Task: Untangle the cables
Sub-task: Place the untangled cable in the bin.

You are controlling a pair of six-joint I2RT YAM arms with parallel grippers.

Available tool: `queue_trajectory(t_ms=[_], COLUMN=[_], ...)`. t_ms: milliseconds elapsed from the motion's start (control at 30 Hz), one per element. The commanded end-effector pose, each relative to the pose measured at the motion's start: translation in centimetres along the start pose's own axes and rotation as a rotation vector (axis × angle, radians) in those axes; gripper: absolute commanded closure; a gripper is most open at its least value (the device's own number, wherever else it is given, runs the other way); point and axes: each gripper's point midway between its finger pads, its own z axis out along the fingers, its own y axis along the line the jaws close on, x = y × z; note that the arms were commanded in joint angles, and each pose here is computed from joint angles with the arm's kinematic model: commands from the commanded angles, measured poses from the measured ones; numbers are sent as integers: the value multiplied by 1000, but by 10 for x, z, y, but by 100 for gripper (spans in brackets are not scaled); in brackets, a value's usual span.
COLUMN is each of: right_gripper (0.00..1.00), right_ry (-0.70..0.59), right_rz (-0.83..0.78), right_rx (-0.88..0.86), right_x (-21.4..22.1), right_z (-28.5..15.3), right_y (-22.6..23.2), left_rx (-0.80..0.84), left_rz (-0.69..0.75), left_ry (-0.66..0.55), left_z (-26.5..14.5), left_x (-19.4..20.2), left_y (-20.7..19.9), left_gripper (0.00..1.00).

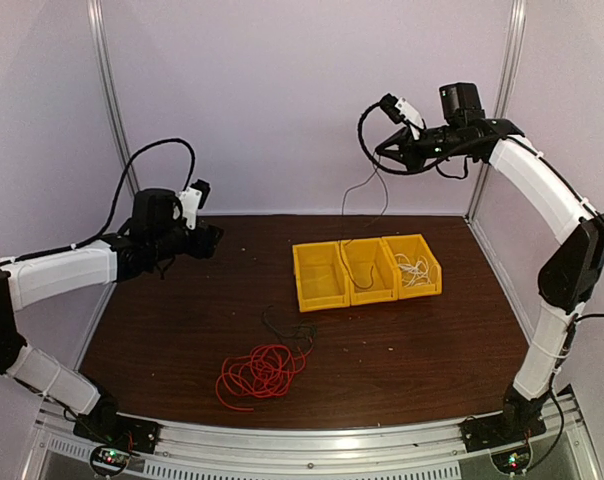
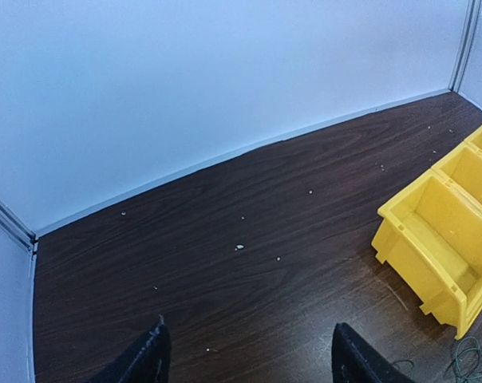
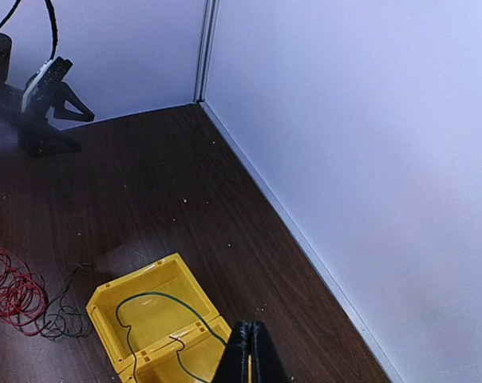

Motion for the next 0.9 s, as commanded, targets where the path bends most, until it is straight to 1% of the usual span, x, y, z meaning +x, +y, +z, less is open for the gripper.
queue_trajectory(t_ms=[0, 167, 300, 400, 567, 867], right_gripper=[100, 100, 100, 100, 100, 100], right_ry=[-26, -22, -1, 38, 137, 212], right_rz=[-1, -5, 11, 33, 72, 150], right_rx=[53, 89, 88, 65, 44, 3], right_x=[-8, -7, 6, 28, 78, 138], right_z=[-8, -13, -8, 6, 29, 50], right_y=[-18, -27, -31, -30, -27, -10], left_rx=[-5, 14, 30, 39, 40, 56], left_rz=[35, 38, 35, 34, 36, 36], left_ry=[-59, -40, -45, -45, -46, -44], left_z=[-1, 4, 4, 4, 2, 3], left_x=[2, 12, 11, 11, 11, 12], left_y=[0, -4, -7, -8, -8, -11], left_gripper=[30, 30, 30, 31, 31, 31])
